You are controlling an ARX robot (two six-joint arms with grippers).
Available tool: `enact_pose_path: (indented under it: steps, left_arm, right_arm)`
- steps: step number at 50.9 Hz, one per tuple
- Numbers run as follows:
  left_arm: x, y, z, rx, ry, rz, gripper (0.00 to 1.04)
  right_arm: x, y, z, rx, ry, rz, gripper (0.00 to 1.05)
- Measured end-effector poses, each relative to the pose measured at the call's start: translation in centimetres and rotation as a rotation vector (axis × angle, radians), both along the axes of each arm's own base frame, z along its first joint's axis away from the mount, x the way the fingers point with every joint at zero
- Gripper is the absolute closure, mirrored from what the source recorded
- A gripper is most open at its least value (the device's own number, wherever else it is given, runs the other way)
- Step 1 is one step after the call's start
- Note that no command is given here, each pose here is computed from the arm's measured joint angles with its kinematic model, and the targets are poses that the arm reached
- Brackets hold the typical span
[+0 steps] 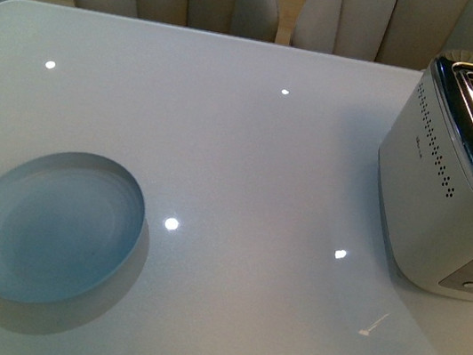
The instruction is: Left arm holds plate, right arm toasts bread
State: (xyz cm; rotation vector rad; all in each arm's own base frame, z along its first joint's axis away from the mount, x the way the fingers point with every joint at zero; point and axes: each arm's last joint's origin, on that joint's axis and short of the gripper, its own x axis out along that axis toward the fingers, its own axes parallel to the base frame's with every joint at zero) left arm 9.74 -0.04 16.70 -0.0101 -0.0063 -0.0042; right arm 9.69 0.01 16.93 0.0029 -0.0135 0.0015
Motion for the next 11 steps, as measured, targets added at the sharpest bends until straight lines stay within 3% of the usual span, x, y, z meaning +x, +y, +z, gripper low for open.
enact_pose_path:
  steps: [11]
  left_arm:
    - [0.0,0.0,0.0,0.0,0.0,0.0,0.07]
  right_arm:
    - [0.0,0.0,0.0,0.0,0.0,0.0,0.09]
